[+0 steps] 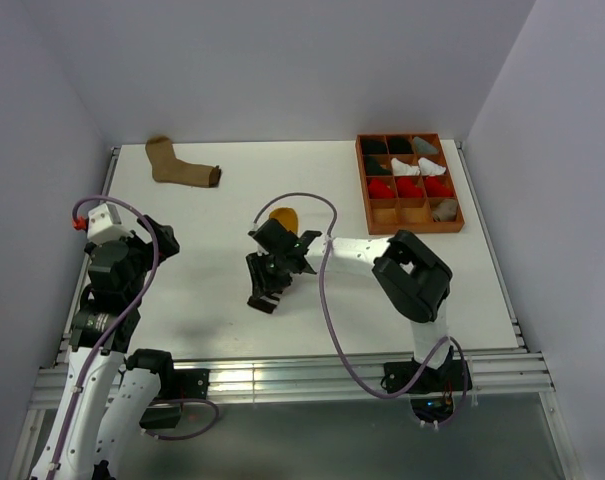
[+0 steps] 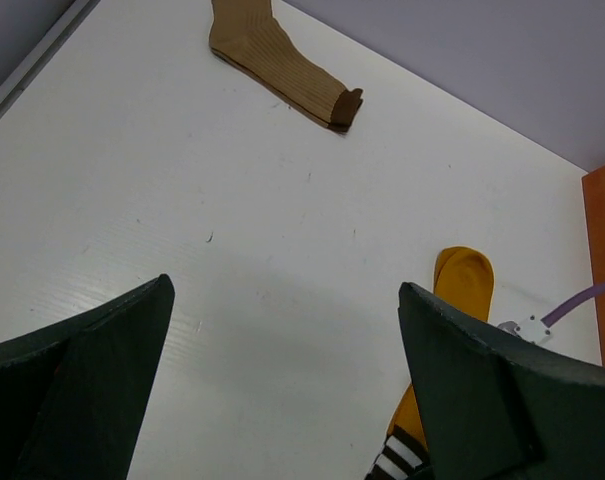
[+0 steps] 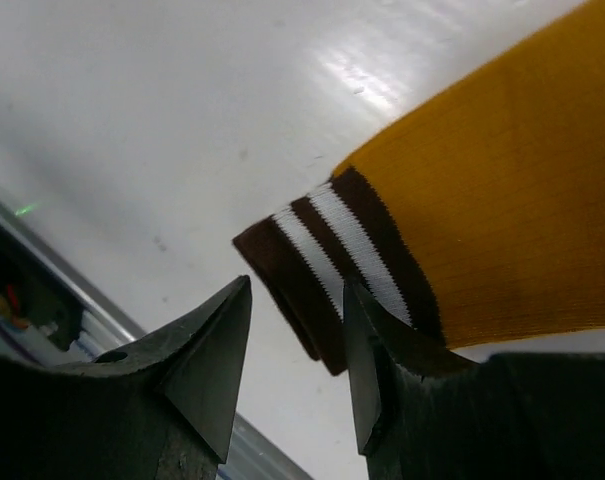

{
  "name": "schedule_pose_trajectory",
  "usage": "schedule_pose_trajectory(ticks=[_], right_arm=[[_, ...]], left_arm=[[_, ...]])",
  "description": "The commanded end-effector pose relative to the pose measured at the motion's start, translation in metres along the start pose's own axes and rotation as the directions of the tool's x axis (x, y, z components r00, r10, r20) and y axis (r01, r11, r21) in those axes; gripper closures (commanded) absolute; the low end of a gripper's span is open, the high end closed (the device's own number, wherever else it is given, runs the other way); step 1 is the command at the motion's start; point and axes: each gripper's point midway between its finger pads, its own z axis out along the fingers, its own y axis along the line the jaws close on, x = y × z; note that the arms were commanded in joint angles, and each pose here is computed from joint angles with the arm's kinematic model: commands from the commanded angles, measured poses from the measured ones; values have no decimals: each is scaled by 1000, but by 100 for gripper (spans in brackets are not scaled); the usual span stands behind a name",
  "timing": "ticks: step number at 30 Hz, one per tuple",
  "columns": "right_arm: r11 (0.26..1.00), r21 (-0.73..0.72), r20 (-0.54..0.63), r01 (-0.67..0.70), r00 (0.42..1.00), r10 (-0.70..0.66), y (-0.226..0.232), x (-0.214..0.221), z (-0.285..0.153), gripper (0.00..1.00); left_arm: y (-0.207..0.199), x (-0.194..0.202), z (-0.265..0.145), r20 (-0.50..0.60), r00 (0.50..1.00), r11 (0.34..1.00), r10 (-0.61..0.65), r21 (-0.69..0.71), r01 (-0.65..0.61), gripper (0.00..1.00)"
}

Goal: Roll the socks
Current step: Move the sock to the center of the board.

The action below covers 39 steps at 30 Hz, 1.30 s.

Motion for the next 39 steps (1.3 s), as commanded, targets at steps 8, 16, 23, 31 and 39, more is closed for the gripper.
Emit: schedule_pose_trajectory(ticks=[8, 16, 23, 31, 39], right_arm=[[968, 97, 212, 230, 946, -246, 8, -91, -54, 55], [970, 192, 166, 151, 969, -184, -71, -117, -19, 64], [974, 212, 134, 82, 985, -112, -106, -105, 2, 65], [957, 286, 203, -47, 979, -13, -153, -120, -19, 64], [948, 267, 317, 176, 913, -258, -89, -137, -80, 50]], left_arm=[[-6, -8, -1, 33, 999, 999, -4, 36, 3, 1], [-7, -7, -1, 29, 1000, 999, 1, 41, -2, 1], [-7, -4, 1, 20, 1000, 999, 5, 43, -5, 1], [-7, -4, 1, 20, 1000, 999, 5, 43, -5, 0], [-5, -4, 2, 20, 1000, 1000, 6, 31, -7, 1]])
